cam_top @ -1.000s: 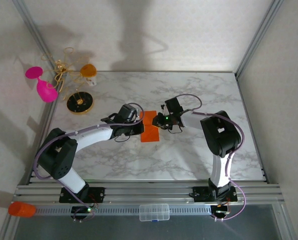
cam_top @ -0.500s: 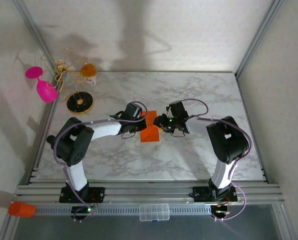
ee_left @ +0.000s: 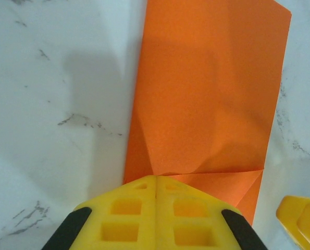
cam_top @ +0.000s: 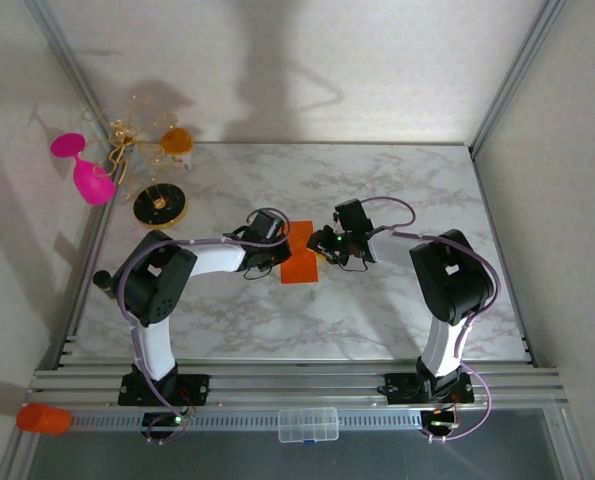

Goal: Fold a paper plane with a square sheet of paper (pick it up from the middle)
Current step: Pick up the paper from the center of the table.

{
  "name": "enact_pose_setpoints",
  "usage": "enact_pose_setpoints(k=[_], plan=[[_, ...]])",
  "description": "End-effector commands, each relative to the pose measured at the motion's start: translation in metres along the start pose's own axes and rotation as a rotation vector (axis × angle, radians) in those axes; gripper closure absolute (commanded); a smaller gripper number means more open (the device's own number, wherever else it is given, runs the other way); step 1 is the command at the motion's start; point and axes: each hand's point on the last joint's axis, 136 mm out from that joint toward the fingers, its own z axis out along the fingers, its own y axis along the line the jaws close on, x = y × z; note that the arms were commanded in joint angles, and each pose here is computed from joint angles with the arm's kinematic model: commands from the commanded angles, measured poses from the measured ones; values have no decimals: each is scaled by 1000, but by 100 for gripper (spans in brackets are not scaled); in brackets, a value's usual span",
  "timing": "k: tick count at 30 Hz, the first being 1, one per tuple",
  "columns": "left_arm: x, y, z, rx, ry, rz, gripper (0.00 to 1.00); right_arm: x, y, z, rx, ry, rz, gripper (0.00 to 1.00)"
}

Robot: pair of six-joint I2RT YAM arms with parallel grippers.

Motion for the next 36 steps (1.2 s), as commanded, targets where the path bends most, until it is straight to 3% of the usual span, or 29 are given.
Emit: enact_pose_setpoints(k=[1, 12, 26, 36], plan=[[16, 34, 3, -105, 25, -84, 100, 6, -6, 9, 55, 20, 36, 66], [40, 28, -6, -70, 66, -146, 100, 9, -5, 18, 78, 27, 49, 66], [40, 29, -6, -66, 55, -164, 99, 14, -15, 21, 123, 36, 70, 66], [43, 32, -3, -71, 65, -165, 99, 19, 1, 25, 59, 74, 43, 67]])
